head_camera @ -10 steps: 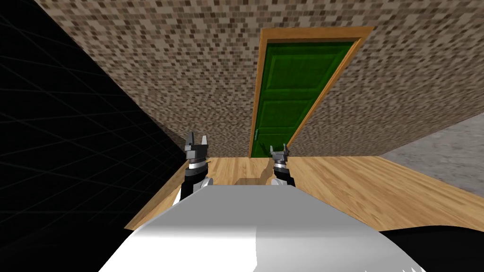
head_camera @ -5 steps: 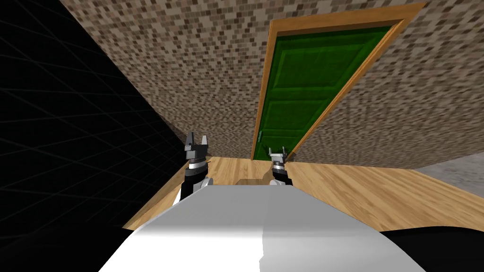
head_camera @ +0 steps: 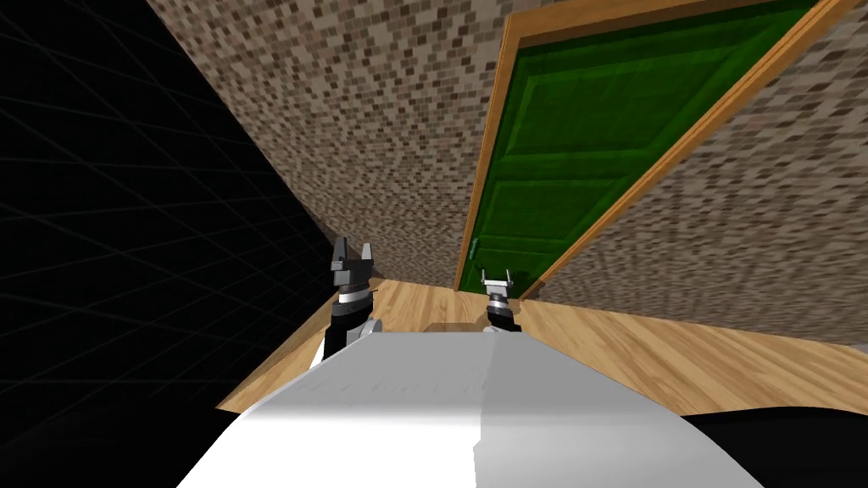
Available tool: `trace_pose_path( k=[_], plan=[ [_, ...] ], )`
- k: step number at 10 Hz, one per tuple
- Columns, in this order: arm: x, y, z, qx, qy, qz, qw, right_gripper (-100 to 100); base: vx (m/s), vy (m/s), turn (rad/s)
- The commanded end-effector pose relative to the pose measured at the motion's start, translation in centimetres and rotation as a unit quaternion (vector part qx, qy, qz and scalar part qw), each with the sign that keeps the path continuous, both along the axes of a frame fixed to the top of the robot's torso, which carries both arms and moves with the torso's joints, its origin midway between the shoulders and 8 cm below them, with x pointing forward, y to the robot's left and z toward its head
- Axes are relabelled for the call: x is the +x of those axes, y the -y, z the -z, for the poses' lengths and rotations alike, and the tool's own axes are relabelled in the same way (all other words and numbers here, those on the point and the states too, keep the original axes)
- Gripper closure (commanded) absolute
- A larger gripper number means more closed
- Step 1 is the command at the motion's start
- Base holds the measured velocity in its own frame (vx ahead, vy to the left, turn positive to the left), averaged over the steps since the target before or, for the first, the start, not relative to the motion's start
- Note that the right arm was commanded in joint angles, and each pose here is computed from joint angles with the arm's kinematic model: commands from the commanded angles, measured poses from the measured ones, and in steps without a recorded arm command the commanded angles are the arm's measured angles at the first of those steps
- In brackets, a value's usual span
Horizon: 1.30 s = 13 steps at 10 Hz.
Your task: Pull the door open
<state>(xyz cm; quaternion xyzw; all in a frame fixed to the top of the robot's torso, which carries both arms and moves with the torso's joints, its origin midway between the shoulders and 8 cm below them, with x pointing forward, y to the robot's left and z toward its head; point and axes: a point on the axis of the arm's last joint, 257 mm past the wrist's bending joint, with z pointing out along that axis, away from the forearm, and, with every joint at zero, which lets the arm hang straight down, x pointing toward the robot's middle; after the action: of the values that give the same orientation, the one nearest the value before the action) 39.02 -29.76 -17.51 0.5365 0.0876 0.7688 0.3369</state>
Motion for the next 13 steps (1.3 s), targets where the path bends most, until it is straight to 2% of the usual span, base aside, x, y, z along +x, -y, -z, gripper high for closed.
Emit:
trace_pose_path(
  k=[1, 3, 6, 9, 13],
  plan=[
    [-0.1, 0.1, 1.4, 0.028, -0.004, -0.003, 0.9996, -100, 0.088, -0.055, 0.158],
    [-0.2, 0.6, 3.0, 0.06, -0.011, -0.005, 0.9981, -100, 0.085, -0.052, 0.168],
    [-0.6, 1.3, 5.5, 0.105, -0.02, -0.005, 0.9942, -100, 0.081, -0.052, 0.162],
    [-1.2, 2.1, 7.9, 0.147, -0.03, -0.001, 0.9887, -100, 0.076, -0.055, 0.153],
    [-2.1, 3.3, 10.9, 0.196, -0.041, 0.011, 0.9796, -100, 0.081, -0.066, 0.148]
  ],
)
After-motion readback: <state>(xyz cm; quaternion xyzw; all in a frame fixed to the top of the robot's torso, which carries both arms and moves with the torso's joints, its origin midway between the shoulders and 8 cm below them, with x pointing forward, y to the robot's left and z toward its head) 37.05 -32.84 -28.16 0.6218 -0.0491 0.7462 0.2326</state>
